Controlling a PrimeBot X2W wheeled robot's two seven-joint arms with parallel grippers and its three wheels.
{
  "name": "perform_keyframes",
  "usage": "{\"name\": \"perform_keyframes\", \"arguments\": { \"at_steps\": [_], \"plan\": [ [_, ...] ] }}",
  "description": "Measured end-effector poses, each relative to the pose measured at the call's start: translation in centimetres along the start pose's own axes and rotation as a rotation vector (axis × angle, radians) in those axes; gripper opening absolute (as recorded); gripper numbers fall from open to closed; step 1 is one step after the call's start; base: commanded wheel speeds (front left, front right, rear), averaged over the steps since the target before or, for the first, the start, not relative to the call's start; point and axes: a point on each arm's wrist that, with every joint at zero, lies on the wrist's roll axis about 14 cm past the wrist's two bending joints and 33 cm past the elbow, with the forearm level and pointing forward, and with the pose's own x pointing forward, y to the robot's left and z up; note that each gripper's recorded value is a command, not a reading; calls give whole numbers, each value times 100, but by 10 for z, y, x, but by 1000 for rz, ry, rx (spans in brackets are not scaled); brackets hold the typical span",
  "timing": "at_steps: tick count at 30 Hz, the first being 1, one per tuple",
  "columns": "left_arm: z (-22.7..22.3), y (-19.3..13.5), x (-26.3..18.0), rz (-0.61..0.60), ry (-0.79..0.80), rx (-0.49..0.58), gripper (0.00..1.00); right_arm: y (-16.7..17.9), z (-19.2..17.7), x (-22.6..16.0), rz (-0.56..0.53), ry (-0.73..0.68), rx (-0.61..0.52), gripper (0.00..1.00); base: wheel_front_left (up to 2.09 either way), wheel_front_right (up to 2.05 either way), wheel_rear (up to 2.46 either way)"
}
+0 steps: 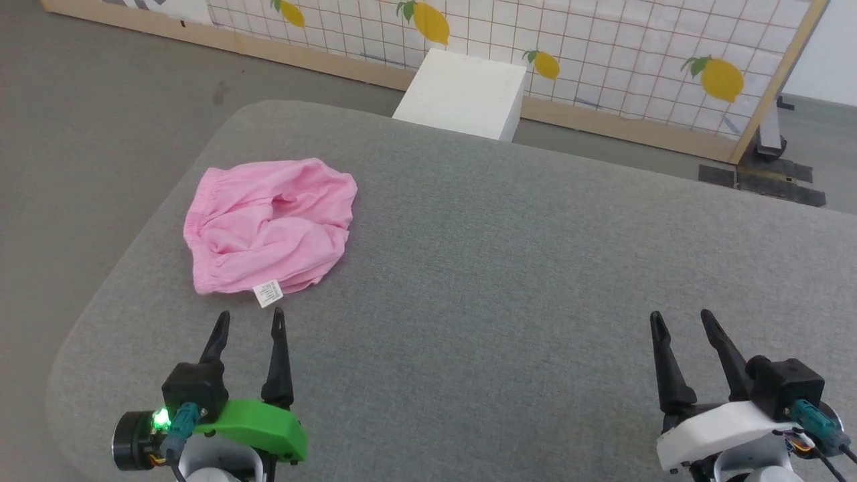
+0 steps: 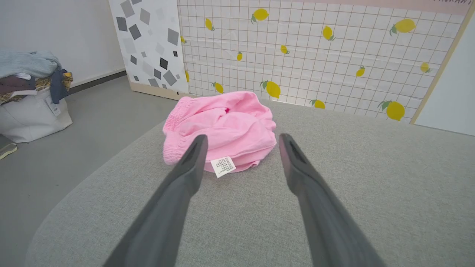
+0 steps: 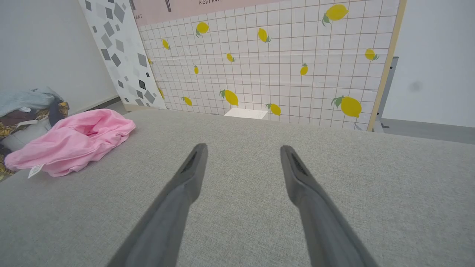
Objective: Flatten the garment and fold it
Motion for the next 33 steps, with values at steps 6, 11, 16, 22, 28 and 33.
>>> {"name": "perform_keyframes", "arguments": {
  "at_steps": [6, 11, 16, 22, 28, 33],
  "plan": [
    [0, 7, -4, 21, -5, -5, 100, 5, -5, 1, 13, 9, 9, 100, 0, 0, 0],
    [0, 12, -6, 38, -11, -8, 100, 9, -7, 3, 26, 6, 13, 100, 0, 0, 0],
    [-1, 17, -10, 54, -13, -10, 100, 14, -8, 5, 41, 6, 15, 100, 0, 0, 0],
    [-1, 23, -13, 74, -18, -12, 100, 19, -10, 8, 56, 3, 26, 100, 0, 0, 0],
    [-1, 29, -16, 93, -24, -14, 100, 23, -13, 11, 68, 6, 36, 100, 0, 0, 0],
    [-2, 34, -19, 109, -25, -14, 100, 26, -15, 13, 77, 7, 44, 100, 0, 0, 0]
  ]
}}
